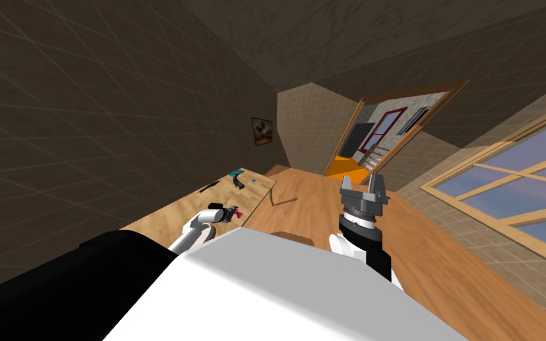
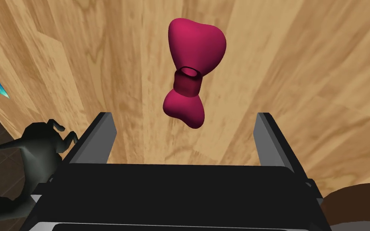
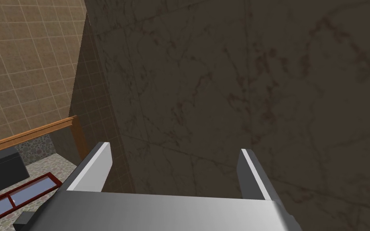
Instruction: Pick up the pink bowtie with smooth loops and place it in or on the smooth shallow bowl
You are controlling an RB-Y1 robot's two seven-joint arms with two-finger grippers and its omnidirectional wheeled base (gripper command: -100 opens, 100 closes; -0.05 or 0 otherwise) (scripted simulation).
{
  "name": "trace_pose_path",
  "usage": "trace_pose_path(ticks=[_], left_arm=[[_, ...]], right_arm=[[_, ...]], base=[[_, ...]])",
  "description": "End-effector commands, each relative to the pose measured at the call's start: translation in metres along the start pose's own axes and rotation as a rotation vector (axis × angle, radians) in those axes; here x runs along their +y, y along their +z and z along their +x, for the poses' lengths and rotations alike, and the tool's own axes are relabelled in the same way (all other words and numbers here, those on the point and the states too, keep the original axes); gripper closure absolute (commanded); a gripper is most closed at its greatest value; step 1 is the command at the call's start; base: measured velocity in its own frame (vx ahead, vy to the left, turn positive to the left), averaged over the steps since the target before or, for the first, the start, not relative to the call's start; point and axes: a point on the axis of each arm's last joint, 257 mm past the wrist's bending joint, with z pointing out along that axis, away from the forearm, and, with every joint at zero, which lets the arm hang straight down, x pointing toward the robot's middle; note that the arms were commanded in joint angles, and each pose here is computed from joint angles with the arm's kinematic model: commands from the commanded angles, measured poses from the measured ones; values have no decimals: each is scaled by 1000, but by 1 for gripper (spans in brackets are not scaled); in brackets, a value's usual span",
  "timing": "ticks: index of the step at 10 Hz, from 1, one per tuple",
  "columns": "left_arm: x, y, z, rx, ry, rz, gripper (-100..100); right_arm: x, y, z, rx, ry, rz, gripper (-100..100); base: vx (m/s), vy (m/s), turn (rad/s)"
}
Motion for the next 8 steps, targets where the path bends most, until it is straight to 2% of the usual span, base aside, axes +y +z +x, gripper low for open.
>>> trace_pose_path(ticks=[1, 4, 8], left_arm=[[18, 2, 2, 23, -5, -59, -100], [52, 3, 6, 68, -12, -171, -100], [86, -1, 11, 119, -20, -283, -100]], right_arm=[[0, 0, 0, 0, 0, 0, 0], [0, 0, 0, 0, 0, 0, 0], [0, 0, 0, 0, 0, 0, 0]], base=[[42, 18, -97], [76, 34, -145], [62, 43, -104]])
